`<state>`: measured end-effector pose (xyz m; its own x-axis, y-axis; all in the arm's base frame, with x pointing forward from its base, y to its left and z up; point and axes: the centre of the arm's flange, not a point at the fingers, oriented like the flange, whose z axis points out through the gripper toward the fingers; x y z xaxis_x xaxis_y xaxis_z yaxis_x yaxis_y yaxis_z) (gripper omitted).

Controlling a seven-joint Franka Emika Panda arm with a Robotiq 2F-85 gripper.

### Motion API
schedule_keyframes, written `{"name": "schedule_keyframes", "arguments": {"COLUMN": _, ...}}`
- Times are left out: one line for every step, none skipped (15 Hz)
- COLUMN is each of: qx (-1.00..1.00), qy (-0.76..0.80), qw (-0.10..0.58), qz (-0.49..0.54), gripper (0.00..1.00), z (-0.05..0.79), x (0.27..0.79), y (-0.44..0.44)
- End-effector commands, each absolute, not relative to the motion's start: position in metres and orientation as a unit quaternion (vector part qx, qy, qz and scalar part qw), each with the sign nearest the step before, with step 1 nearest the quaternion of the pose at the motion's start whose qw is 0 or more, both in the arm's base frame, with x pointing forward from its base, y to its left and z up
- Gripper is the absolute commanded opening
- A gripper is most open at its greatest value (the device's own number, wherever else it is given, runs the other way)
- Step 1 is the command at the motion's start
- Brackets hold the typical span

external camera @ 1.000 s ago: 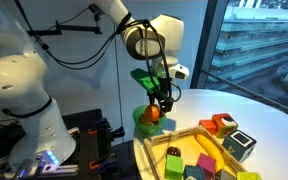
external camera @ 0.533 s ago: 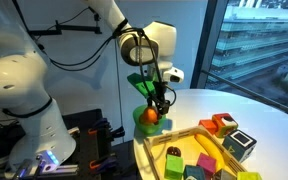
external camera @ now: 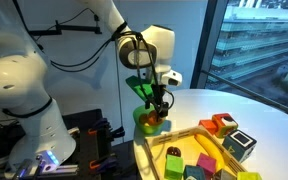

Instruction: Pick up the toy orange from the tray and put it in the green bowl

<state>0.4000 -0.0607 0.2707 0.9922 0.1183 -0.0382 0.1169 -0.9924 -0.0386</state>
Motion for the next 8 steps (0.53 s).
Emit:
{"name": "schedule_keyframes", "arguments": {"qx": -0.998, "qy": -0.052, "qw": 0.023, "qz": 0.039, "gripper": 1.0, "z": 0.284, "x": 0.401, "y": -0.077}}
{"name": "schedule_keyframes", "arguments": {"qx": -0.998, "qy": -0.047, "qw": 0.022, "qz": 0.046, "gripper": 1.0, "z": 0.287, "x": 0.401, "y": -0.082}}
{"name": "schedule_keyframes", "arguments": {"qx": -0.997, "qy": -0.043, "qw": 0.022, "qz": 0.054, "gripper": 1.0, "z": 0.29, "x": 0.401, "y": -0.086}}
{"name": "schedule_keyframes", "arguments": {"qx": -0.997, "qy": -0.041, "qw": 0.024, "qz": 0.063, "gripper": 1.0, "z": 0.293, "x": 0.401, "y": -0.09}}
{"name": "schedule_keyframes", "arguments": {"qx": -0.997, "qy": -0.038, "qw": 0.021, "qz": 0.07, "gripper": 1.0, "z": 0.297, "x": 0.401, "y": -0.094}}
{"name": "schedule_keyframes", "arguments": {"qx": -0.996, "qy": -0.037, "qw": 0.02, "qz": 0.079, "gripper": 1.0, "z": 0.302, "x": 0.401, "y": -0.097}}
{"name": "schedule_keyframes", "arguments": {"qx": -0.995, "qy": -0.036, "qw": 0.019, "qz": 0.089, "gripper": 1.0, "z": 0.307, "x": 0.401, "y": -0.102}}
{"name": "schedule_keyframes", "arguments": {"qx": -0.995, "qy": -0.035, "qw": 0.019, "qz": 0.096, "gripper": 1.0, "z": 0.312, "x": 0.402, "y": -0.106}}
